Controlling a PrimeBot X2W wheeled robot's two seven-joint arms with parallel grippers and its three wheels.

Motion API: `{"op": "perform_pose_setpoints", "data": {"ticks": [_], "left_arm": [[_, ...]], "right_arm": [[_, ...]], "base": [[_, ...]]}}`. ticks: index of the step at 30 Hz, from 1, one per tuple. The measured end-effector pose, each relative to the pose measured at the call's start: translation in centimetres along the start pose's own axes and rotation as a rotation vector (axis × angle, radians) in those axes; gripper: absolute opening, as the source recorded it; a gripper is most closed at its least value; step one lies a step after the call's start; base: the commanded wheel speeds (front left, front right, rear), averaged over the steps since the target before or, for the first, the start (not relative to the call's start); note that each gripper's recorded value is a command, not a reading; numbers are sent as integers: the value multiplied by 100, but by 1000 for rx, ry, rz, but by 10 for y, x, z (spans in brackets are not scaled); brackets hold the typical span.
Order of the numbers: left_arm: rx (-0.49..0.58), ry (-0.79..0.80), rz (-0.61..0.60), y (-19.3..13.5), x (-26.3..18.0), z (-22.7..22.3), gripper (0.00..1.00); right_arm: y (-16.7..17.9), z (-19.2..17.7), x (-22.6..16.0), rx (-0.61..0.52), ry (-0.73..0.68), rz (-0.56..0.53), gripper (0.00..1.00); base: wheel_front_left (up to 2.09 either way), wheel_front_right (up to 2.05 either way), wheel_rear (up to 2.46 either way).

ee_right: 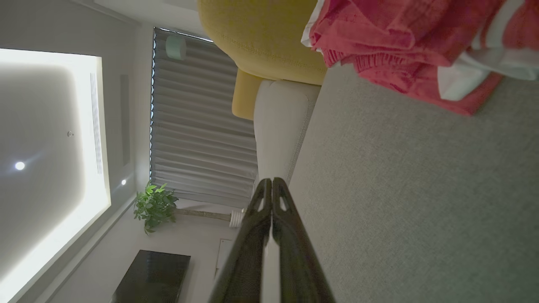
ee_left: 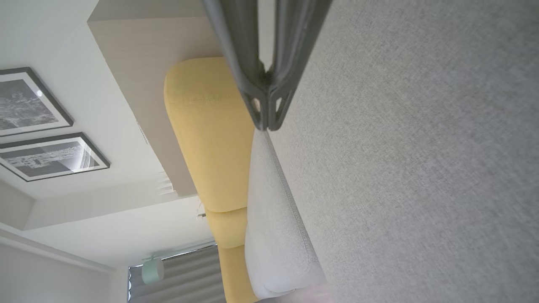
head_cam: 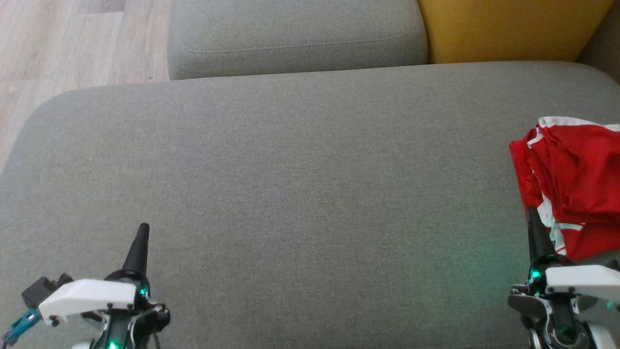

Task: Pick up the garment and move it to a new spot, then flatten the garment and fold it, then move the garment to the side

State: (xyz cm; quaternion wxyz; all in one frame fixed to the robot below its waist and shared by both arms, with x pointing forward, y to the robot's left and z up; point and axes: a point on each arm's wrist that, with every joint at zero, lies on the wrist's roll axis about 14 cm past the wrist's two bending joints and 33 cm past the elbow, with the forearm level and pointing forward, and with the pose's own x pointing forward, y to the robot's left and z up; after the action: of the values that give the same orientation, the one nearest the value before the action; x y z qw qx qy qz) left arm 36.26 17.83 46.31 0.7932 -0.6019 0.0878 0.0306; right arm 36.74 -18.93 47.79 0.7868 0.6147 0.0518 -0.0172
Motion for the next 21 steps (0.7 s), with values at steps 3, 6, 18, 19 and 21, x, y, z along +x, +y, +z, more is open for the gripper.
{"op": "perform_pose_setpoints", "data": {"ticks": [3,6,18,19,21], "left_arm": [[-38,-11,-3,1,0,3,0],[-73,-11,-12,-1,1,4,0],[-210,-28,-46,-6,5,9,0],[-224,-30,-51,-6,5,10,0],[-248,-38,-62,-8,6,12,0]], "right_arm": [[-3,1,0,37,-6,-6,0],[-5,3,-1,70,-13,-10,0],[-5,10,3,200,-46,-5,0],[-5,11,3,213,-49,-5,0],[-5,12,4,236,-54,-4,0]], "base": [[0,0,0],[0,0,0],[0,0,0],[0,0,0],[0,0,0]]}}
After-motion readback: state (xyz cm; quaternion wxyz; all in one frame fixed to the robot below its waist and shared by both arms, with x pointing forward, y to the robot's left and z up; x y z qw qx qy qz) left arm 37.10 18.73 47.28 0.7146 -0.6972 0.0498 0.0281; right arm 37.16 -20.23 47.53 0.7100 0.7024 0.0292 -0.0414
